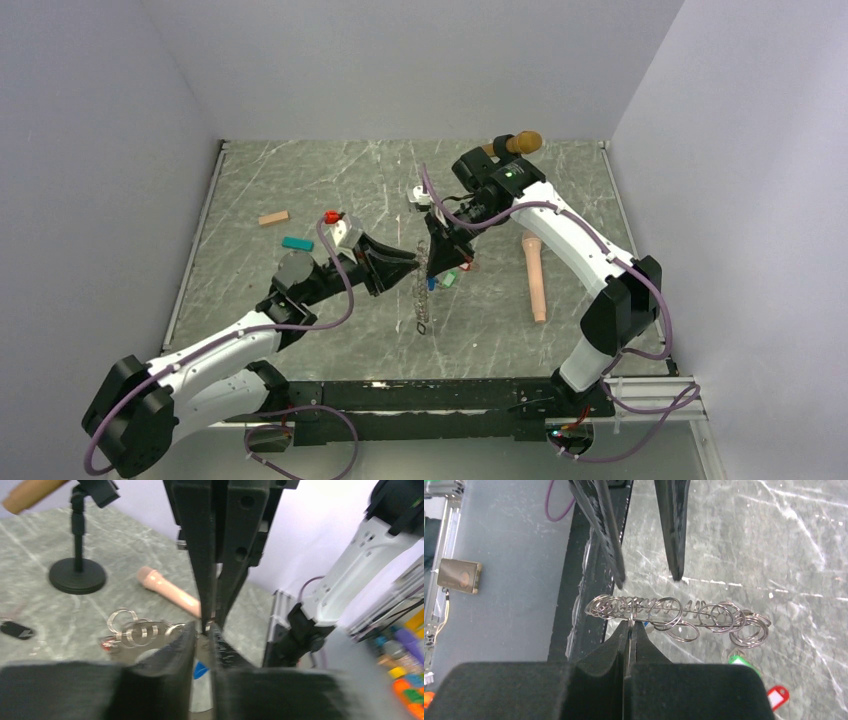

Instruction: Put the keys on the keyring

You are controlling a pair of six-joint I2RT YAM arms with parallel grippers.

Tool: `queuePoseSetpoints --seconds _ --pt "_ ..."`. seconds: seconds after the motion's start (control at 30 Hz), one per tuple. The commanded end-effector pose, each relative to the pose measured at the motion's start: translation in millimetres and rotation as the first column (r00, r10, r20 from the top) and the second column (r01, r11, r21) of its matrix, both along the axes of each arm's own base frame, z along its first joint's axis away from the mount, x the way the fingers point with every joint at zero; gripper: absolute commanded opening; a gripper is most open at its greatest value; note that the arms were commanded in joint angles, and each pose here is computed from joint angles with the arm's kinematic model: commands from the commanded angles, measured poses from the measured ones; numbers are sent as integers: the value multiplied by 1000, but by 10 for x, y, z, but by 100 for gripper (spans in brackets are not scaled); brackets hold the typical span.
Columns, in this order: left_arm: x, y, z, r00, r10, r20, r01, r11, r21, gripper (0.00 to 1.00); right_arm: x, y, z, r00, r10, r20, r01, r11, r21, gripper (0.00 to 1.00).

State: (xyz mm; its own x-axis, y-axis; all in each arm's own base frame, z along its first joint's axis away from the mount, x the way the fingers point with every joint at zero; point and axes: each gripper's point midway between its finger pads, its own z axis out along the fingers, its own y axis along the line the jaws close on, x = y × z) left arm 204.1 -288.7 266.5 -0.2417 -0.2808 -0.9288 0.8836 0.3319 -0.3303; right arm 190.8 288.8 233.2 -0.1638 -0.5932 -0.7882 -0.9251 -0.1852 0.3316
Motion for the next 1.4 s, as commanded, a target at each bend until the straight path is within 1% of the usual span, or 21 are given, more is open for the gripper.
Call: queuePoseSetpoints --seconds 0.0,0.13,0.2,0.23,0.33,0.43,0.87,0.93,0.97,1.03,1.07,1.1,1.13,1.37 --pt "-88 58 185 991 -100 92 88 988 128 40 -26 -120 105 999 30 43 -28 998 -49 0" --pt "-112 40 170 979 -177 96 147 954 261 46 7 -178 81 997 49 65 -42 993 -106 0" --pt "-85 6 149 977 -201 67 172 938 302 48 22 -193 60 996 54 64 -45 990 -131 0" --pt "-88 -19 139 974 -221 47 196 929 315 47 27 -193 55 997 57 61 -48 989 -137 0" --pt "-84 -99 169 966 -256 44 231 922 310 46 48 -188 51 997 56 62 -46 988 -148 0" --pt "-67 -169 172 964 -261 46 236 925 297 45 63 -186 47 997 53 64 -42 987 -153 0" --pt "-25 -410 71 960 -280 22 252 893 373 38 58 -160 54 997 58 56 -50 989 -142 0" --pt "-12 -423 68 960 -278 22 249 891 379 34 51 -158 50 997 60 54 -52 989 -141 0" --pt "-12 -437 75 959 -284 26 253 890 380 30 48 -161 51 997 60 53 -52 989 -141 0" --pt "-29 -443 7 956 -293 -7 271 873 405 21 51 -160 50 997 59 52 -51 989 -140 0" --pt "-35 -453 -15 955 -296 -19 277 866 417 18 49 -158 55 997 60 52 -52 989 -138 0" --pt "-35 -457 -35 956 -291 -33 277 861 426 17 47 -155 58 997 60 52 -53 989 -138 0" --pt "-23 -458 -45 954 -298 -7 270 854 445 18 46 -154 58 997 61 51 -53 989 -137 0" --pt "-6 -427 -86 958 -287 -11 256 839 479 21 41 -143 68 997 61 47 -55 990 -130 0"
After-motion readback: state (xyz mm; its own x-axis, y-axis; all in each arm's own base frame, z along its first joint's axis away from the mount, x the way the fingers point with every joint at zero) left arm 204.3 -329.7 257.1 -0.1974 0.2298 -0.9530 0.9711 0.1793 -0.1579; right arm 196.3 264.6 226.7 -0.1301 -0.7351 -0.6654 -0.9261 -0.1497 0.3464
